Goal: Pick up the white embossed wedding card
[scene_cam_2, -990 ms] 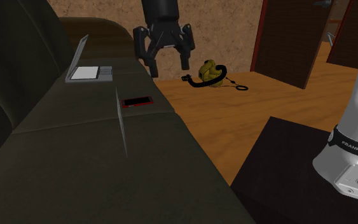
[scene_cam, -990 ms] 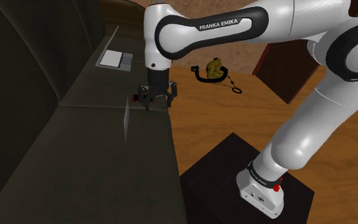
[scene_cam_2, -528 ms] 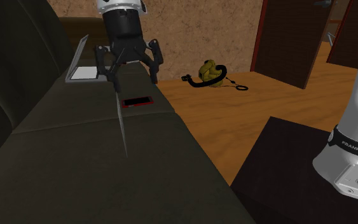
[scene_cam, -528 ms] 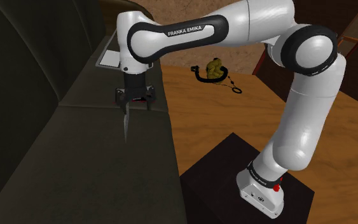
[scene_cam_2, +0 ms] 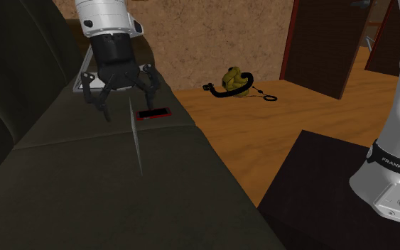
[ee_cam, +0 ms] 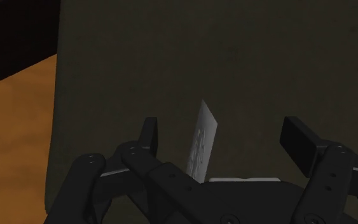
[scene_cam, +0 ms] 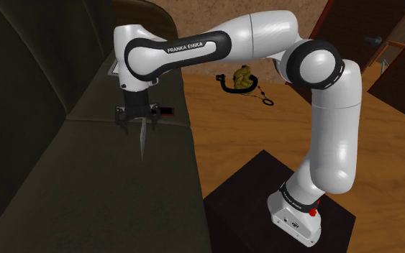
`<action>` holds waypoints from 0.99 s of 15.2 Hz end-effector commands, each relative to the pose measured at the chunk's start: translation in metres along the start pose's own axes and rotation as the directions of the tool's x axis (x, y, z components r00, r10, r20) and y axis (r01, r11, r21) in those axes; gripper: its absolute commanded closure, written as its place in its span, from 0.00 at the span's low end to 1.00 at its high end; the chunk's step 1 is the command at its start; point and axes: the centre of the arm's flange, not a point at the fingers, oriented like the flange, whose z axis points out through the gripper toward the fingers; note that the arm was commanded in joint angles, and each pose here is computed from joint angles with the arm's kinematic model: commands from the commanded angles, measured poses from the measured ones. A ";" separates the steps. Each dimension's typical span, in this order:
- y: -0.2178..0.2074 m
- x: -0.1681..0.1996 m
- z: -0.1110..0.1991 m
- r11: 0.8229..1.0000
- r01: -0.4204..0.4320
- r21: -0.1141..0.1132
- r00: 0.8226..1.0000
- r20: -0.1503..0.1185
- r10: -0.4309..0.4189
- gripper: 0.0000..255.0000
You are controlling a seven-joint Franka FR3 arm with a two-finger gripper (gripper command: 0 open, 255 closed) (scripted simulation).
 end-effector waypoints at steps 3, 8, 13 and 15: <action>-0.001 0.006 0.023 1.000 -0.001 0.000 1.000 0.000 0.001 0.00; -0.001 0.006 0.024 1.000 -0.001 0.000 1.000 0.000 0.001 1.00; -0.001 0.006 0.023 1.000 -0.001 0.000 1.000 0.000 0.001 1.00; -0.001 0.006 0.023 1.000 -0.001 0.000 1.000 0.000 0.001 1.00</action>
